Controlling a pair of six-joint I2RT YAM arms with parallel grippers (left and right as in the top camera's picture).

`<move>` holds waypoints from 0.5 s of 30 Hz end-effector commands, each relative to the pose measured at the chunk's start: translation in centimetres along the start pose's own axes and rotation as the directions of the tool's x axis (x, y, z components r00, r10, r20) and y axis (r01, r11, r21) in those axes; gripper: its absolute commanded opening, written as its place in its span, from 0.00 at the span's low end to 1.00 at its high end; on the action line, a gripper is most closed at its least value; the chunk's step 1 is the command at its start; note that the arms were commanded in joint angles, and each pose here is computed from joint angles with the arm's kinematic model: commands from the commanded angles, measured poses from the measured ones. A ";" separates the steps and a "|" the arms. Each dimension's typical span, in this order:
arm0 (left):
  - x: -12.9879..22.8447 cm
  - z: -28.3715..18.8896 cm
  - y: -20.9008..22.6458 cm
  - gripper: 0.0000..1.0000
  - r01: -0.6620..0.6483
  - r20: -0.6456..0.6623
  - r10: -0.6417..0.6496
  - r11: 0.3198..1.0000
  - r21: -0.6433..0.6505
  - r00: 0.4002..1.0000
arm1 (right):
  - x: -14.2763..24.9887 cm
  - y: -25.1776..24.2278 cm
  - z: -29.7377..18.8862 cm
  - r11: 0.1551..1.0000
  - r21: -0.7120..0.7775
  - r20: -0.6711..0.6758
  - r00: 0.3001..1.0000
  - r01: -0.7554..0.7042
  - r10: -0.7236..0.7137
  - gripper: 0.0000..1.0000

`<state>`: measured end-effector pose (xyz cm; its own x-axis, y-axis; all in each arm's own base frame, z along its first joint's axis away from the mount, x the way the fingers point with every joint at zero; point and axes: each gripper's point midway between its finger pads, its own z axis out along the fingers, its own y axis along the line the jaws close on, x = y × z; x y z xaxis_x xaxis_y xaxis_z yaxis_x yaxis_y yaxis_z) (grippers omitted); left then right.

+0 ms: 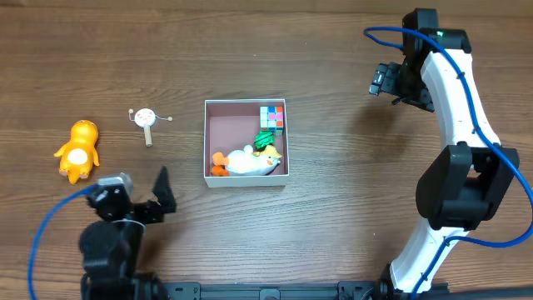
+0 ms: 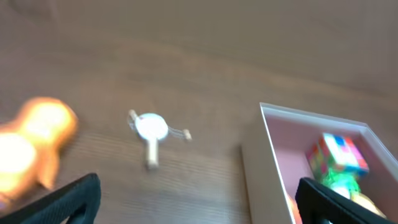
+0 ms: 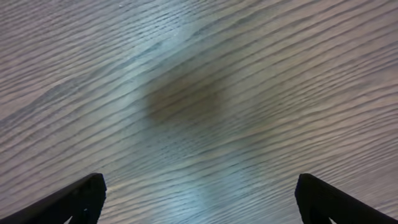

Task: Pack container
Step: 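Move the left gripper to the orange dinosaur and grasp it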

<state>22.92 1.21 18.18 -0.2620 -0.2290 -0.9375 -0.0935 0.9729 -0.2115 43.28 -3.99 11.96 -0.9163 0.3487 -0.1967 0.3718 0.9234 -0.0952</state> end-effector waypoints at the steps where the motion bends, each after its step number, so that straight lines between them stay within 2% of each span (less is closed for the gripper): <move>1: -3.8 -1.4 1.1 1.00 -0.049 -0.149 0.029 0.990 -0.134 0.988 | -0.1 -0.2 -0.1 1.000 0.011 0.008 1.000 0.004 -0.004 1.00; 2: -3.2 -0.9 0.7 1.00 -0.051 -0.280 0.014 0.991 -0.126 0.960 | -0.1 -0.2 -0.1 1.000 0.011 0.008 1.000 0.004 -0.004 1.00; 6: -2.4 1.1 -2.9 1.00 0.045 -0.536 -0.024 0.999 0.028 0.844 | -0.1 -0.2 -0.1 1.000 0.011 0.008 1.000 0.004 -0.004 1.00; 8: -2.7 2.3 -3.1 1.00 0.059 -0.597 -0.035 0.998 0.020 0.802 | -0.1 -0.2 -0.1 1.000 0.011 0.008 1.000 0.004 -0.004 1.00; 10: -2.9 3.7 -2.4 1.00 0.037 -0.605 -0.036 0.999 -0.011 0.795 | -0.1 -0.2 -0.1 1.000 0.011 0.008 1.000 0.004 -0.004 1.00; 15: -0.2 6.0 -0.8 1.00 0.003 -0.687 -0.057 0.997 -0.079 0.724 | -0.1 -0.2 -0.1 1.000 0.011 0.008 1.000 0.004 -0.004 1.00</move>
<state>27.96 0.12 17.67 -0.8261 -0.2620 -0.4989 -0.1665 0.9593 -0.2281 43.18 -3.99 11.86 -0.9173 0.3484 -0.1928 0.3711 0.9235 -0.0967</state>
